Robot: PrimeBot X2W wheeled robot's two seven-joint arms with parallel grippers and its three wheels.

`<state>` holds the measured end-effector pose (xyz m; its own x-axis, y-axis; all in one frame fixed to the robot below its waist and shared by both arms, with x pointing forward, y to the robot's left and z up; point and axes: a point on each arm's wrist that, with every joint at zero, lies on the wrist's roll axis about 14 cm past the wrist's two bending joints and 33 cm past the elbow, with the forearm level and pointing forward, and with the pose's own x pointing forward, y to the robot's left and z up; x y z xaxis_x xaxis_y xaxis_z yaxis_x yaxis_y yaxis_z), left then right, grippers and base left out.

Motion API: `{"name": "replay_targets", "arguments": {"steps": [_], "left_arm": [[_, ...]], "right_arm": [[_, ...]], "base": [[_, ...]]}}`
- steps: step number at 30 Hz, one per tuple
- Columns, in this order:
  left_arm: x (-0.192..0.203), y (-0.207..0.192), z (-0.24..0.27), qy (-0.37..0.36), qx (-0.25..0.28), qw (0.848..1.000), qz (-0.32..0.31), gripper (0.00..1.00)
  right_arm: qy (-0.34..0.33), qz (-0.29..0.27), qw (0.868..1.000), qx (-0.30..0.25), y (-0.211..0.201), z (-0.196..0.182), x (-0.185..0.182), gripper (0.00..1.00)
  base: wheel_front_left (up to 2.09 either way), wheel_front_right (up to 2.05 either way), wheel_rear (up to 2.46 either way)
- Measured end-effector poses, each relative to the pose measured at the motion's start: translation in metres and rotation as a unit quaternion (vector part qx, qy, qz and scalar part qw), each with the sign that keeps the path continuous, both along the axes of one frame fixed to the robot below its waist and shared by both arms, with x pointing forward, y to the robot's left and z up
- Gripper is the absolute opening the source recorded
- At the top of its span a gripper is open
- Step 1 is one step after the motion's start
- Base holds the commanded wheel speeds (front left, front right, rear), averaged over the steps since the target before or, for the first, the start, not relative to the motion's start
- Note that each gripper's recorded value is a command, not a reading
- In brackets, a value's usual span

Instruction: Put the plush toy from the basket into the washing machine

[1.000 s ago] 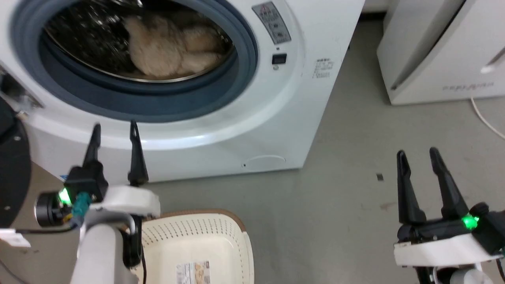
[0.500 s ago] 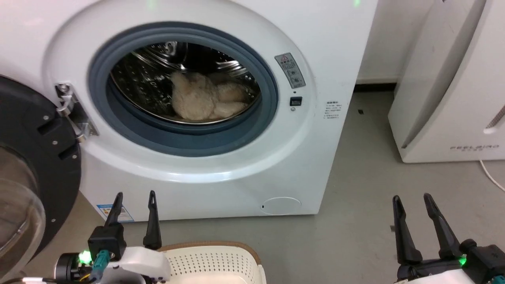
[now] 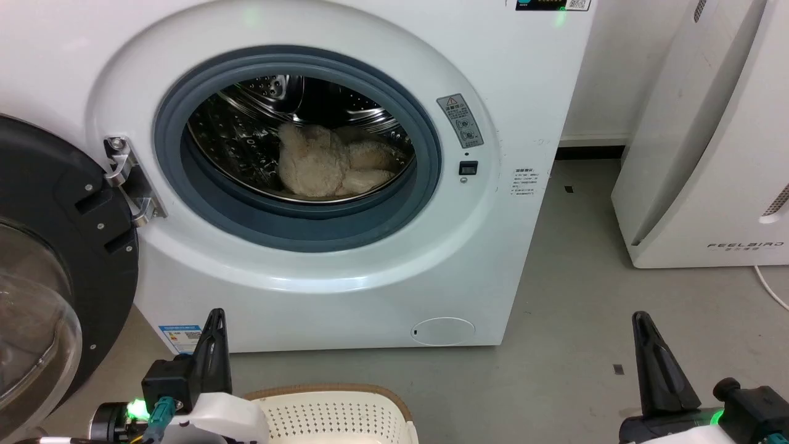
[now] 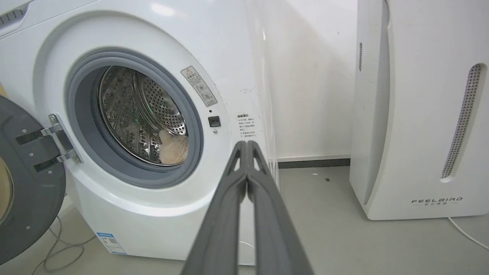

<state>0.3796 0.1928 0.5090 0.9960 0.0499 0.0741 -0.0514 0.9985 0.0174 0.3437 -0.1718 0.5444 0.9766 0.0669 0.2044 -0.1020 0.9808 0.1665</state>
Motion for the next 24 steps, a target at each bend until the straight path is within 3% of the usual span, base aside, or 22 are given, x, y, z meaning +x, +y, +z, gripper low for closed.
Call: {"name": "replay_targets", "arguments": {"steps": [24], "left_arm": [[0.0018,-0.0029,0.0076,0.001,0.000,1.000,-0.005,0.00]], "right_arm": [[0.023,0.006,0.999,-0.023,0.0035,-0.0065,0.0029,0.00]], "base": [[0.00,0.00,0.00]]}}
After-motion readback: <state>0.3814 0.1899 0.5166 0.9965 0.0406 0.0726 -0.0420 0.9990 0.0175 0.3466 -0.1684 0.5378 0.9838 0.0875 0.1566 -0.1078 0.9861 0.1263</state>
